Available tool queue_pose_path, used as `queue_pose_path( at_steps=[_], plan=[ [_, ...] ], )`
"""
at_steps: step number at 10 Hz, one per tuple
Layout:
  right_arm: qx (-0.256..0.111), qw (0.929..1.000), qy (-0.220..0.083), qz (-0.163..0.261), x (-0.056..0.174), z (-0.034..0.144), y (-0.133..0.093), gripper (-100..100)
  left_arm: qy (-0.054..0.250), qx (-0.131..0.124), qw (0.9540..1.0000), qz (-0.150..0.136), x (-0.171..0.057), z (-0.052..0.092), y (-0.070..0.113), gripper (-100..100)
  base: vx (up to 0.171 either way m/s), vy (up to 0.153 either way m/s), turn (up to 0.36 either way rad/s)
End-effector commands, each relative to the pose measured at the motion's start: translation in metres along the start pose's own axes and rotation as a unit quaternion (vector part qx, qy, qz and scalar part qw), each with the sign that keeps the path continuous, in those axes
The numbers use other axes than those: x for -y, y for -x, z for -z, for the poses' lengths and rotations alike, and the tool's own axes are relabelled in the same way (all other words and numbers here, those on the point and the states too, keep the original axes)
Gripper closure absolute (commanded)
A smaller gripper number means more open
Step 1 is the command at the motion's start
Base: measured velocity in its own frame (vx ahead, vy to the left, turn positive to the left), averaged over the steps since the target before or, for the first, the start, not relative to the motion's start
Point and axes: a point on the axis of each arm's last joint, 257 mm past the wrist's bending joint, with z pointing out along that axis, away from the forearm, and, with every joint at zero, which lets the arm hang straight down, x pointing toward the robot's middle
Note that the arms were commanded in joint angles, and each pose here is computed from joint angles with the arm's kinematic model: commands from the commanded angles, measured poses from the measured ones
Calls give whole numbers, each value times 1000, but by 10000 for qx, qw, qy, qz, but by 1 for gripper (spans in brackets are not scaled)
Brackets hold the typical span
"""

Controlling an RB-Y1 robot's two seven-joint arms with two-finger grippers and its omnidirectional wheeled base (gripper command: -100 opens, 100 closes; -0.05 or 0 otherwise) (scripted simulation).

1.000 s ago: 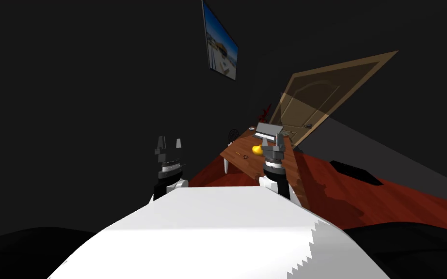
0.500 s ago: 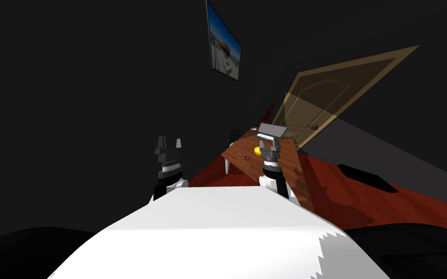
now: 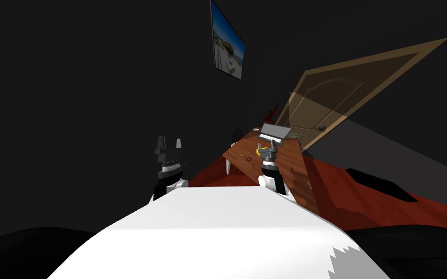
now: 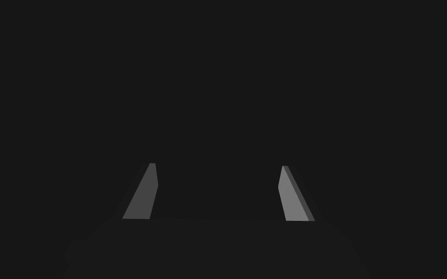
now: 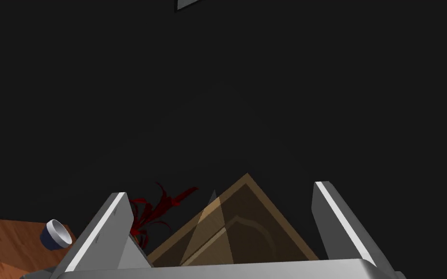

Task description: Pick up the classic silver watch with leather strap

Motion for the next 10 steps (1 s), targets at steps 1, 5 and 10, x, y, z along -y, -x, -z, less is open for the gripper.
queue_pose_path(
  at_steps=[1,5,10],
  plan=[
    [106,9997,-113,-173,11,5,7,-100,0,0,10000,0,0,0,0,0,11,-1,25],
    [593,9921,-451,-1010,50,10,42,-100,0,0,10000,0,0,0,0,0,14,1,61],
    [1199,9723,-816,-1831,97,24,80,-100,0,0,10000,0,0,0,0,0,12,3,62]
  ],
)
